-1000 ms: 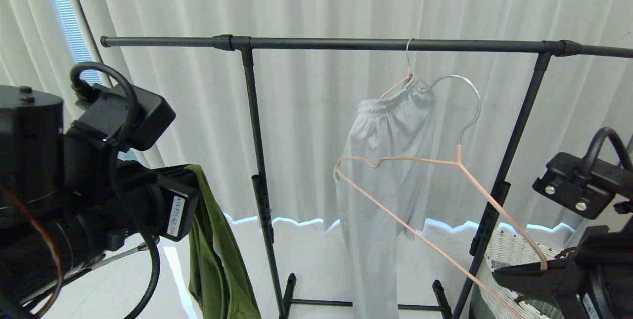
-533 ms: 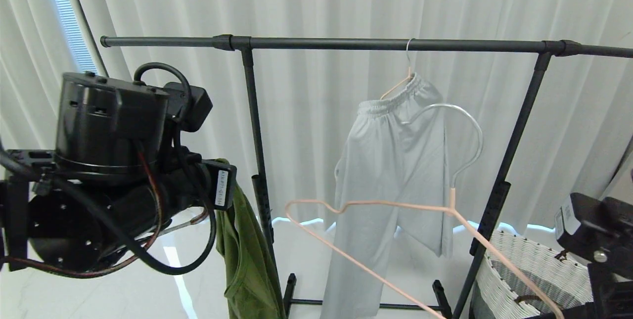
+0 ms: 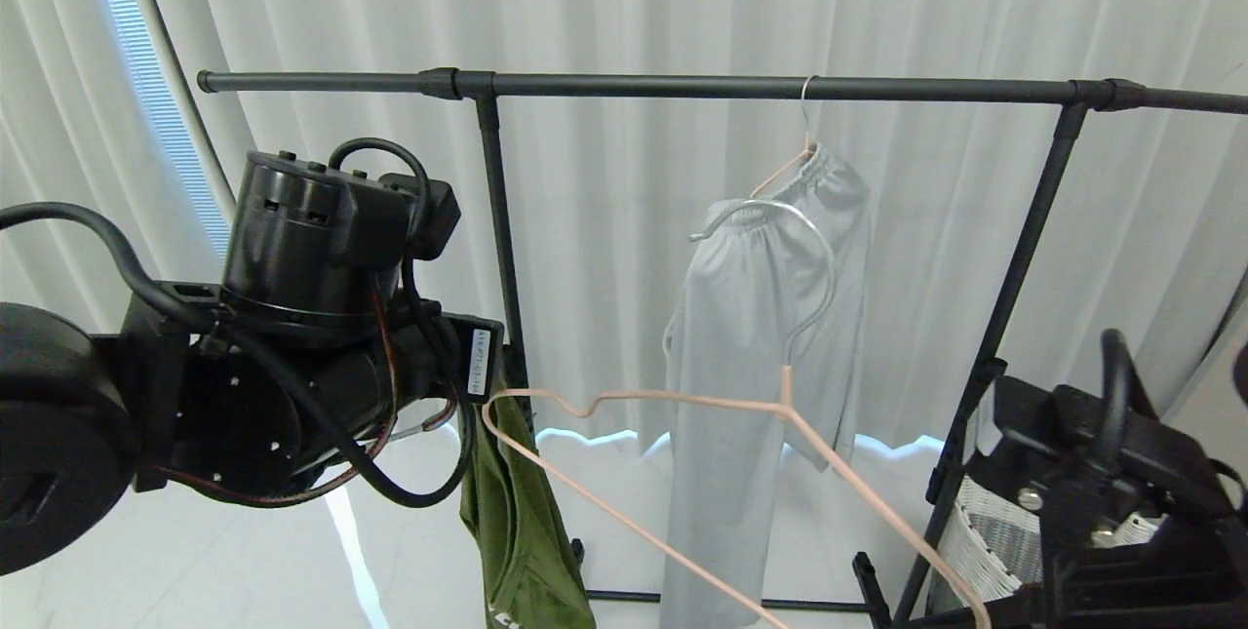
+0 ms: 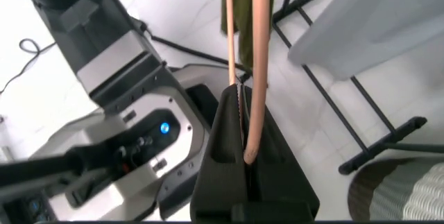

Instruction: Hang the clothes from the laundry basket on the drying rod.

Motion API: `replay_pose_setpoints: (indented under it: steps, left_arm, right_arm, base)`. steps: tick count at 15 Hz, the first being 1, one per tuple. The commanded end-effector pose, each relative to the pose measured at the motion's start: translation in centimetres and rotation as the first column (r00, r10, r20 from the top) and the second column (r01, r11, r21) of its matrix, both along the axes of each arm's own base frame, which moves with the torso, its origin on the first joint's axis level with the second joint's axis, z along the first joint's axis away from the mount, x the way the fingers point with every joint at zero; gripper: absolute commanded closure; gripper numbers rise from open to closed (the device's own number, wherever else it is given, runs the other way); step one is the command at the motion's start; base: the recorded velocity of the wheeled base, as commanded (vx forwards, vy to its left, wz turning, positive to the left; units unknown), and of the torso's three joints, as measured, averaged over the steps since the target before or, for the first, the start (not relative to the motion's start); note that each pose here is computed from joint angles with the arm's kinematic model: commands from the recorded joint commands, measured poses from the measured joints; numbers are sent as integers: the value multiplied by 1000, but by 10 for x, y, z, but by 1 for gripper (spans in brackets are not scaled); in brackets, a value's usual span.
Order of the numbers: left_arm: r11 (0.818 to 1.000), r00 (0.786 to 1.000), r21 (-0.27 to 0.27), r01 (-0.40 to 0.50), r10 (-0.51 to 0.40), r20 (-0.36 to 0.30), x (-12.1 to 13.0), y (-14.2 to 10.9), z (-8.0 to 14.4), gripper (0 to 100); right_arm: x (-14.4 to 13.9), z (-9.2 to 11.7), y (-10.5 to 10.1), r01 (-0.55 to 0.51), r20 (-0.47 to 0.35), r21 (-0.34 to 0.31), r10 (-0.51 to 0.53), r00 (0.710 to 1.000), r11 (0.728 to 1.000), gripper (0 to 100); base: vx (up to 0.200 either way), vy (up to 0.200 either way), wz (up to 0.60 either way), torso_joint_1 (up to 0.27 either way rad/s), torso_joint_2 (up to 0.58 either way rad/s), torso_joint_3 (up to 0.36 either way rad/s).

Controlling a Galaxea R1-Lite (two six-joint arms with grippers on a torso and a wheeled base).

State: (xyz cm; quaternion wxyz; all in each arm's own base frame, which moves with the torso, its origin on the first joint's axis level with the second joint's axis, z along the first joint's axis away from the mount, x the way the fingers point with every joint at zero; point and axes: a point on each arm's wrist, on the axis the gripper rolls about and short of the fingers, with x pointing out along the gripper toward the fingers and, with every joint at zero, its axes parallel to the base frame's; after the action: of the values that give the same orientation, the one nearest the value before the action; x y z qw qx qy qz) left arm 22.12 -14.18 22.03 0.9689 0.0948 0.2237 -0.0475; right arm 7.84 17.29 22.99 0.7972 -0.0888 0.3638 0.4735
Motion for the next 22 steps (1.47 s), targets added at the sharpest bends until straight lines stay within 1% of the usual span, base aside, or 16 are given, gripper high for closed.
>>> replay_pose_setpoints:
  steps: [1, 3, 6, 8, 9, 11, 15, 17, 19, 22]
  left_arm:
    - [1000, 1000, -2, 4, -4, 2, -1, -1, 1, 100]
    - [1000, 1000, -2, 4, -4, 2, -1, -1, 1, 100]
    - [1000, 1000, -3, 6, -6, 4, -1, -1, 1, 100]
    - [1000, 1000, -5, 11, -11, 7, -4, -1, 2, 100]
    - [1000, 1000, -7, 24, -24, 10, -7, -3, 3, 100]
    - [999, 999, -17, 42, -42, 22, -12, -5, 7, 100]
    - [996, 996, -37, 77, -75, 50, -24, -7, 15, 100]
    - [991, 992, -77, 107, -102, 70, -34, -10, 22, 100]
    - [980, 985, -126, 156, -146, 89, -49, -16, 29, 100]
    - [963, 972, -148, 225, -210, 109, -63, -23, 35, 100]
  right_arm:
    - [8, -11, 14, 9, -13, -39, -10, 1000, 999, 100]
    - [11, -12, 19, 29, 10, -32, -29, 1000, 999, 100]
    - [14, -15, 23, 63, 34, -45, -61, 998, 997, 100]
    - [16, -16, 28, 64, 42, -20, -63, 997, 998, 100]
    - [18, -18, 33, 63, 52, 4, -63, 997, 998, 100]
    - [22, -20, 40, 62, 63, 31, -63, 996, 998, 100]
    - [26, -25, 49, 74, 73, 32, -76, 994, 997, 100]
    - [31, -31, 58, 76, 74, 35, -78, 994, 997, 100]
    - [35, -36, 67, 74, 78, 50, -78, 994, 996, 100]
    - [39, -41, 75, 74, 79, 58, -78, 994, 996, 100]
  base:
    - [0, 0, 0, 0, 0, 0]
    - [0, 0, 0, 0, 0, 0]
    - [0, 0, 0, 0, 0, 0]
    - [0, 0, 0, 0, 0, 0]
    - [0, 0, 0, 0, 0, 0]
    - [0, 0, 0, 0, 0, 0]
    - [0, 0, 0, 0, 0, 0]
    - [0, 0, 0, 0, 0, 0]
    - [0, 0, 0, 0, 0, 0]
    - [0, 0, 0, 0, 0, 0]
